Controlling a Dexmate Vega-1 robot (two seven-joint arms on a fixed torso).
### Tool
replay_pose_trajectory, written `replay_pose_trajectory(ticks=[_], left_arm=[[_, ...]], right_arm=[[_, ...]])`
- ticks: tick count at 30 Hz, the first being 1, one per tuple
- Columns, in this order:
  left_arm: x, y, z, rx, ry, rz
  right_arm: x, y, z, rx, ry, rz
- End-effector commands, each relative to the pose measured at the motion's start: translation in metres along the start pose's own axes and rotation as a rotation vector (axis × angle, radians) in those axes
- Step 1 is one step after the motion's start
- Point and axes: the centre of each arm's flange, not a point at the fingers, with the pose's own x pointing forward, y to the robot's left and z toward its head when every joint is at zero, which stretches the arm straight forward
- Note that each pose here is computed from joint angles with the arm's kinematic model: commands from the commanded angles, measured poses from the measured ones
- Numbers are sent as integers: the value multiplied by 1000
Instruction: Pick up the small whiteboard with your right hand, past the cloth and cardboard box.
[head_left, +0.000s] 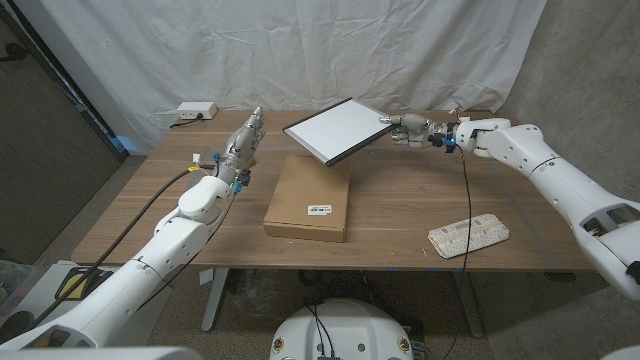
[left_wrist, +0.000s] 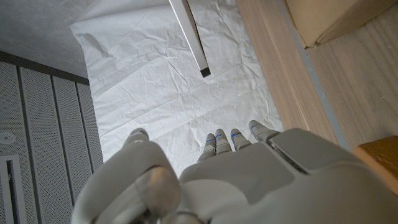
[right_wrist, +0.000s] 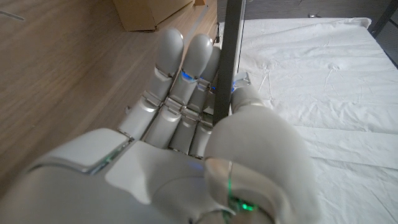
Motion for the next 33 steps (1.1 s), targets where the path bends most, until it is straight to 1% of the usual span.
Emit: replay_pose_trajectory(ticks=[1, 5, 10, 15, 19, 26, 30, 33], left_arm=[[0, -2, -1, 1, 6, -10], [0, -1, -1, -5, 6, -16], [0, 1, 5, 1, -10, -16], [-1, 1, 2, -6, -1, -26], [-2, 2, 1, -8, -1, -18], [-2, 3, 3, -4, -9, -19], [-1, 4, 1, -9, -5, -14], [3, 4, -1, -13, -4, -11]], right_arm=[[-12, 1, 8, 0, -26, -18], [-15, 3, 10, 0, -33, -20], [-18, 6, 13, -2, -34, -28], [-21, 9, 14, 1, -36, -34], [-22, 10, 14, 4, -44, -32], [-19, 11, 16, 1, -47, -26], [-15, 11, 17, 3, -47, -22], [-12, 9, 18, 1, -44, -18]])
